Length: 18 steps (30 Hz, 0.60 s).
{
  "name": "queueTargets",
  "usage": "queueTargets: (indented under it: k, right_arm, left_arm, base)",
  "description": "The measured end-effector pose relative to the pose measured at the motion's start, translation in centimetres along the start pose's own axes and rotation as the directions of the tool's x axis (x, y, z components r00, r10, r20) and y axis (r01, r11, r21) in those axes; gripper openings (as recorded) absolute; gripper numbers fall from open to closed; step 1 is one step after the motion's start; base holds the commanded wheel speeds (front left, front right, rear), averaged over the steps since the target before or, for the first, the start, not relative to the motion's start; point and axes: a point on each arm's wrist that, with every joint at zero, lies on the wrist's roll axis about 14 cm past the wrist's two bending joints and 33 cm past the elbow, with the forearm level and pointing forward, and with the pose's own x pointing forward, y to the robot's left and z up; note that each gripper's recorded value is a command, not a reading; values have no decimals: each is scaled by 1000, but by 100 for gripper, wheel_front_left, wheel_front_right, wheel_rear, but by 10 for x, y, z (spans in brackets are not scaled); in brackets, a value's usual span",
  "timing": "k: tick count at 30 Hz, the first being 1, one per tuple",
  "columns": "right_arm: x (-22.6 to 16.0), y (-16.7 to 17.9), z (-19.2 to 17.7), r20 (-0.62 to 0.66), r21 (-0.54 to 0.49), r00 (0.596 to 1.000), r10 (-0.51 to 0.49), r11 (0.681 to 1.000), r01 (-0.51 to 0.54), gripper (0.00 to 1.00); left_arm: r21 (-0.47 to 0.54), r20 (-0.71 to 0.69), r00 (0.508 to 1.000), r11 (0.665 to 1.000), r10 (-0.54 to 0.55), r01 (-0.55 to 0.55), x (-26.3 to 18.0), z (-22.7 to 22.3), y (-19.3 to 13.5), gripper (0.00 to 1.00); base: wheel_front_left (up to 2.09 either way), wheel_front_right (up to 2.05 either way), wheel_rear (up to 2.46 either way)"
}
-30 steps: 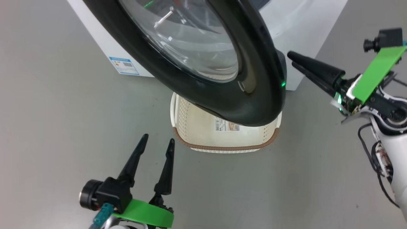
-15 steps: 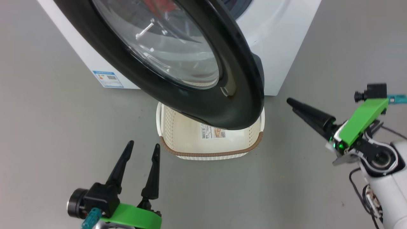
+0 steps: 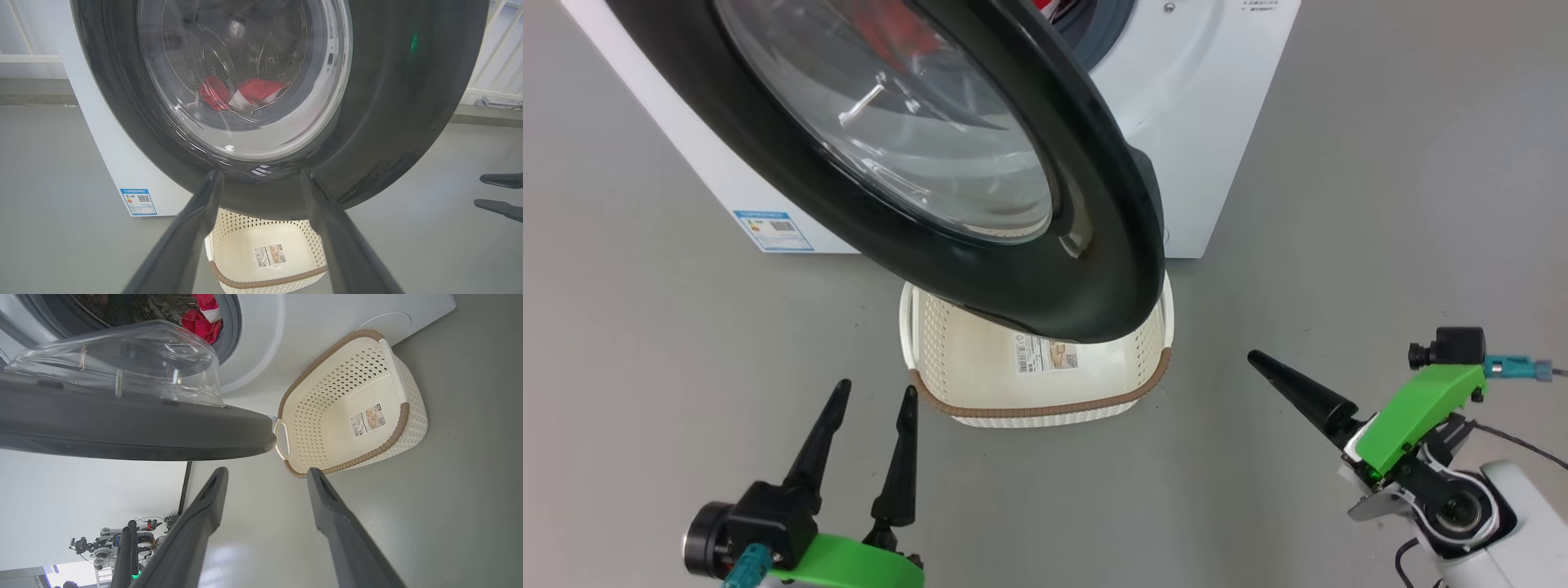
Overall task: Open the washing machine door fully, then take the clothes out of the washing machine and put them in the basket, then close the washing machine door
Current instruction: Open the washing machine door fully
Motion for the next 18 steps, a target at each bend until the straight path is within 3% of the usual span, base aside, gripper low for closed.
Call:
queueTargets:
  k: [9, 18]
  right_arm:
    - [-15, -10, 6, 146, -122, 989, -35, 991, 53, 100]
    - [-28, -19, 3, 237, -306, 971, -35, 946, 109, 100]
  left_arm:
    - [1, -7, 1000, 1000, -6, 6, -4, -2, -1, 100]
    - [1, -11, 1000, 1000, -3, 3, -7, -2, 0, 100]
  base:
    - [0, 0, 0]
    - [0, 0, 0]
